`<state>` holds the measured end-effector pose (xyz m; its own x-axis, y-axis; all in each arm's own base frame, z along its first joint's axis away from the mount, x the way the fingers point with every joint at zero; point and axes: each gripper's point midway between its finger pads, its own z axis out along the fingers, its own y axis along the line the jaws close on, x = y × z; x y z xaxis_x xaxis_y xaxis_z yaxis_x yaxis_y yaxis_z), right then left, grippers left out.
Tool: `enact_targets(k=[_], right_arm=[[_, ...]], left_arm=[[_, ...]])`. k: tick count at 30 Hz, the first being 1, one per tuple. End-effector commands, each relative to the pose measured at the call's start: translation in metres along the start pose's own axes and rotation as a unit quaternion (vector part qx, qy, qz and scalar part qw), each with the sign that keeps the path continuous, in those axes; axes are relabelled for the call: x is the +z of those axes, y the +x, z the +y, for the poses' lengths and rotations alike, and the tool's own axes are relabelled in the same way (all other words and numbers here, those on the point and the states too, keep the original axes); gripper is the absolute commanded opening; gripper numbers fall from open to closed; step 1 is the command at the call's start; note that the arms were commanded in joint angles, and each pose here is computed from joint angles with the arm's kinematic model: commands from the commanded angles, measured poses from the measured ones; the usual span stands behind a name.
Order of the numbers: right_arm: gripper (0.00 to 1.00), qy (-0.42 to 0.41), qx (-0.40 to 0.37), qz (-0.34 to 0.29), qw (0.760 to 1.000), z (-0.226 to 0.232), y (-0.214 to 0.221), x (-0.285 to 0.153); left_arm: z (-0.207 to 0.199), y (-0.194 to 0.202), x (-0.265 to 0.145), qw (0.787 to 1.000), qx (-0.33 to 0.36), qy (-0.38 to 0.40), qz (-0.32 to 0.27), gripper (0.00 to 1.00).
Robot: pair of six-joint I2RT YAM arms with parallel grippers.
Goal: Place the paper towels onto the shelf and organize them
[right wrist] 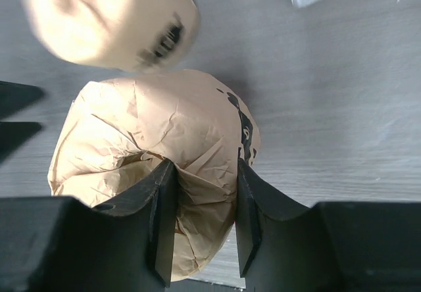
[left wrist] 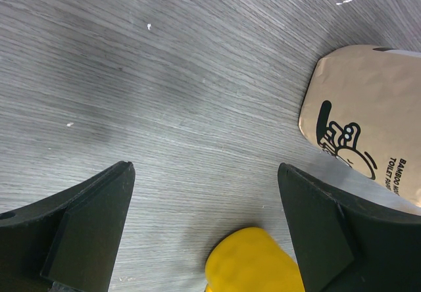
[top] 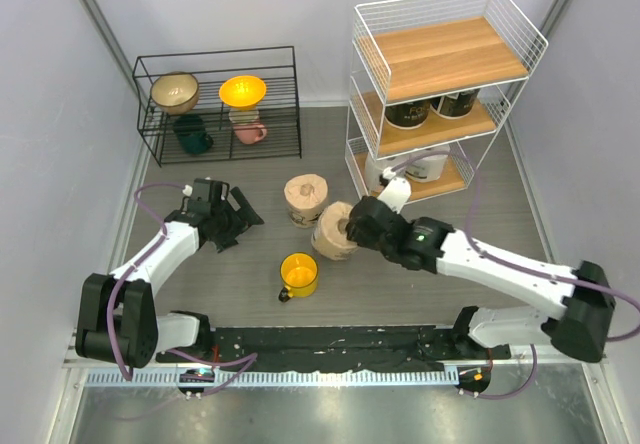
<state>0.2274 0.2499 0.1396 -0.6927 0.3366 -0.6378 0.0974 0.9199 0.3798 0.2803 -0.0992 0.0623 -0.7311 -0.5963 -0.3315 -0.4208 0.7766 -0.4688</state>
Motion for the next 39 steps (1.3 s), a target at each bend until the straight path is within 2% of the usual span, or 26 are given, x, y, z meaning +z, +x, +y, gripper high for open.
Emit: enact_targets(k=[1,5,7,10,12,13,15,16,23,28,31,34,39], right_arm=[[0.34,-0.078,0.036,-0.132,0.987,0.032,-0.1,-0.078],[0.36,-0.129,0.056,-0.213,0.967,0.044,-0.171,-0.153],[0.36,-0.13,0.039,-0.245,0.96,0.045,-0.197,-0.179],[0.36,-0.147,0.053,-0.319,0.935,0.054,-0.264,-0.248],[0.36,-0.134,0.05,-0.343,0.928,0.06,-0.284,-0.26],[0.36,-0.148,0.071,-0.365,0.916,0.061,-0.305,-0.287],[0.38,-0.114,0.064,-0.391,0.911,0.061,-0.323,-0.294],[0.38,-0.117,0.082,-0.411,0.901,0.057,-0.339,-0.315],[0.39,-0.049,0.116,-0.496,0.859,0.038,-0.387,-0.357],[0.39,-0.026,0.121,-0.527,0.841,0.028,-0.407,-0.383],[0.39,-0.003,0.087,-0.529,0.844,0.048,-0.413,-0.371],[0.39,0.048,0.037,-0.521,0.851,0.073,-0.414,-0.328],[0.39,0.066,0.049,-0.529,0.845,0.06,-0.437,-0.29]], left_arm=[[-0.011,-0.007,-0.003,1.0,0.011,0.019,-0.011,0.96],[-0.011,-0.007,-0.003,1.0,0.011,0.019,-0.011,0.96],[-0.012,-0.007,-0.003,1.0,0.012,0.02,-0.011,0.96],[-0.011,-0.008,-0.004,1.0,0.012,0.018,-0.013,0.96],[-0.011,-0.008,-0.005,1.0,0.013,0.018,-0.014,0.96],[-0.011,-0.008,-0.005,1.0,0.013,0.017,-0.016,0.95],[-0.01,-0.009,-0.007,1.0,0.014,0.015,-0.019,0.96],[-0.009,-0.009,-0.007,1.0,0.013,0.015,-0.019,0.96],[-0.009,-0.008,-0.006,1.0,0.012,0.014,-0.016,0.96],[-0.011,-0.007,-0.006,1.0,0.013,0.019,-0.014,0.95],[-0.011,-0.007,-0.005,1.0,0.013,0.02,-0.013,0.95],[-0.011,-0.007,-0.005,1.0,0.013,0.019,-0.013,0.96],[-0.01,-0.006,-0.006,1.0,0.013,0.019,-0.014,0.95]])
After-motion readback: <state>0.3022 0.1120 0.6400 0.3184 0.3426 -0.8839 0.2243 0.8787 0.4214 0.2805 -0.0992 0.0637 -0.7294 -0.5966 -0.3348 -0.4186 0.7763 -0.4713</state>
